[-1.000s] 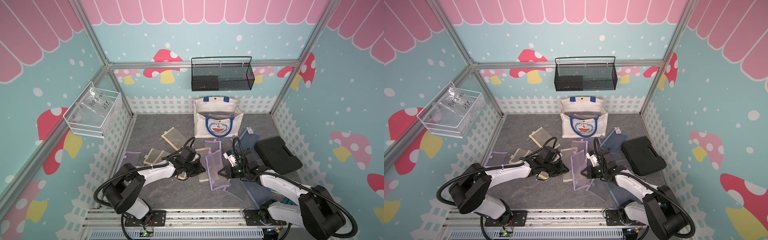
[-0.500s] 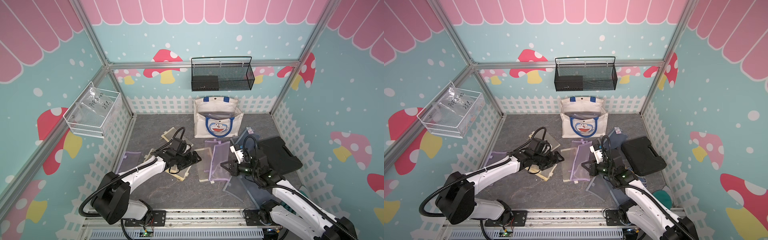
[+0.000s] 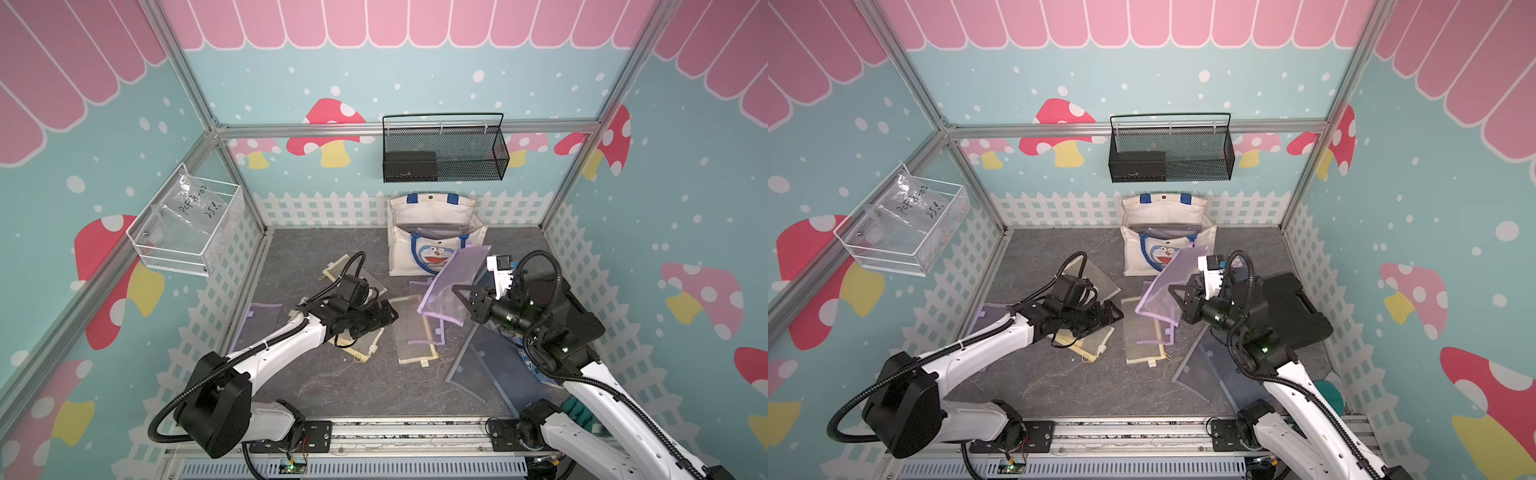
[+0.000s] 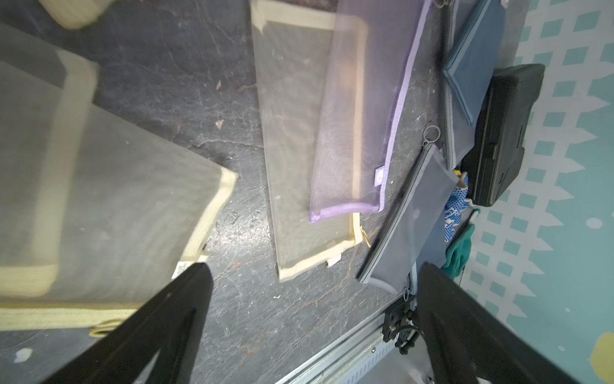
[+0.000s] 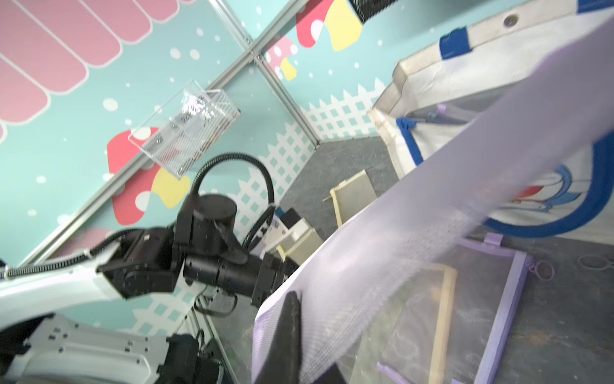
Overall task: Put the pencil pouch into the canvas bag
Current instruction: Pick up the pencil pouch, then place the pencil pouch in the canvas bag.
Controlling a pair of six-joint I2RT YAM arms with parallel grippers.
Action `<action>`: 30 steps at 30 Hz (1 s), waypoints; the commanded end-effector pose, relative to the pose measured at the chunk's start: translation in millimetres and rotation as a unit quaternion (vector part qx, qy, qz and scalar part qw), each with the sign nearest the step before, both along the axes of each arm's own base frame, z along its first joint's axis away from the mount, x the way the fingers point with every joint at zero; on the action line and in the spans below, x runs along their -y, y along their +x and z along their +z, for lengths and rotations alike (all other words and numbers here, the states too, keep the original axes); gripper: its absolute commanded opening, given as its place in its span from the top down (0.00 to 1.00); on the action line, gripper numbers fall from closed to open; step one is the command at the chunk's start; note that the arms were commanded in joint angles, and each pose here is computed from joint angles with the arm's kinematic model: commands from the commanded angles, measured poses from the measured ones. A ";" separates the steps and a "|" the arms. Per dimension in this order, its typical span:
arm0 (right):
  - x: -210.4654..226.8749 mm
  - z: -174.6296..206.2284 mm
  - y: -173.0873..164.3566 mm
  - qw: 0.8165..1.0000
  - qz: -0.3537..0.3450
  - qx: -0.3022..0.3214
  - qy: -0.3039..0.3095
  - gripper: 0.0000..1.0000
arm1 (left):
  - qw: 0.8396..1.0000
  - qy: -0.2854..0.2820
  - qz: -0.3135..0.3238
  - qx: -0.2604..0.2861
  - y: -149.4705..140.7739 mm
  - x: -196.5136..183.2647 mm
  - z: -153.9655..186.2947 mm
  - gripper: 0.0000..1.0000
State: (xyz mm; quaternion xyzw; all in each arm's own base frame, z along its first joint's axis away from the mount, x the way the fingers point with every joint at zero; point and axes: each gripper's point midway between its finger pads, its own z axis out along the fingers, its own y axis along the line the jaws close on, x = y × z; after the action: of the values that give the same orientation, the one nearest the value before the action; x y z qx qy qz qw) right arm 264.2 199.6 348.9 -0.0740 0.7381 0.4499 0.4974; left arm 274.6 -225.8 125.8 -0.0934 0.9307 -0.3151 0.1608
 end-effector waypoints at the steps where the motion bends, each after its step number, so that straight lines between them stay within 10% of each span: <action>1: 9.5 24.3 28.6 0.996 -0.073 -0.033 0.040 1.00 | 1.000 0.020 0.009 0.016 -0.3 -9.9 -0.9 0.04; 15: -2.6 62.7 152.0 0.962 -0.203 -0.074 0.167 1.00 | 0.998 0.023 0.013 0.052 0.1 -16.9 14.2 0.04; 30: -21.2 -1.0 251.7 0.930 -0.294 -0.134 0.174 1.00 | 0.997 0.035 0.001 0.066 3.3 -17.9 21.2 0.04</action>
State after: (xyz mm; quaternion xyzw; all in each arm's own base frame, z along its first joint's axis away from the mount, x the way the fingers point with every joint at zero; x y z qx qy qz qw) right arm 503.6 222.3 328.7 0.2694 0.7267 0.3999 0.4893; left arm 275.9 -211.4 140.3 -0.0749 0.9279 -0.2959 0.2140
